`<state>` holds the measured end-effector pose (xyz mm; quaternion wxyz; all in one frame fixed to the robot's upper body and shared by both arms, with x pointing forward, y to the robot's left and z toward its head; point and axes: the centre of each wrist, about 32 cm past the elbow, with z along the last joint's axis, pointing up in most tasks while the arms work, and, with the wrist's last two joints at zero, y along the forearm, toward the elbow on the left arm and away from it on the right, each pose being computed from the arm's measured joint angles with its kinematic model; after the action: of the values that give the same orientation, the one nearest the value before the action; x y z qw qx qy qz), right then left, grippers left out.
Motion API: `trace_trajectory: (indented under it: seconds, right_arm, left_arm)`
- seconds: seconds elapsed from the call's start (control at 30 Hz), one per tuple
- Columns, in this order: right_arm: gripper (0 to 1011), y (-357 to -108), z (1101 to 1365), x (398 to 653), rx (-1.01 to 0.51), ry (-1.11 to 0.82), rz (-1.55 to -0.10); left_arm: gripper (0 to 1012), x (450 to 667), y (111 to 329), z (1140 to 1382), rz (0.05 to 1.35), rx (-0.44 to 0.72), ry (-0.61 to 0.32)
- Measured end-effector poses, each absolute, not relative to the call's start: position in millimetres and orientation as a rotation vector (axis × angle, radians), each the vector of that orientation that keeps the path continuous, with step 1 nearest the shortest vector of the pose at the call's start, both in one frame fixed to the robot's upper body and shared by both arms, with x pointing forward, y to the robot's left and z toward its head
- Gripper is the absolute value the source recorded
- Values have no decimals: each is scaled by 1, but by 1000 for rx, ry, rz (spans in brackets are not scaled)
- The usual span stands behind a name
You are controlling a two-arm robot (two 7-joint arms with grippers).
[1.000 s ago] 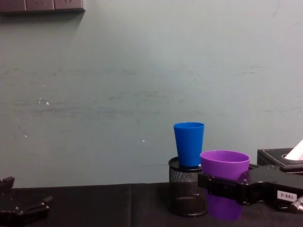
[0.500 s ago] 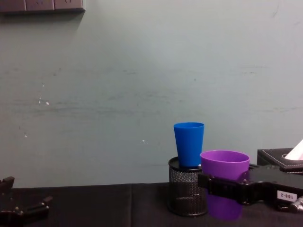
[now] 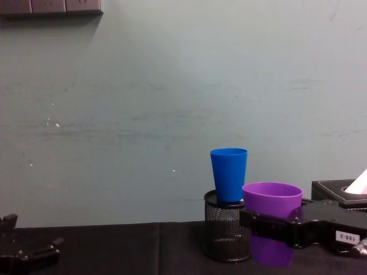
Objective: Pick up one cup with a gripper and tap it against the other cup.
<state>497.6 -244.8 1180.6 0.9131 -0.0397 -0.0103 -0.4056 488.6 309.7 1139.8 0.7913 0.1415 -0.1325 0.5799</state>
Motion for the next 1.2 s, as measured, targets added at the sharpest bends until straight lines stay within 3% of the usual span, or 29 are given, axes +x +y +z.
trace_trajectory:
  seconds: [1.2]
  right_arm:
    - [723, -245, 1181, 498, -82, -21, -835]
  left_arm:
    - [1000, 489, 310, 1140, 1248, 304, -285]
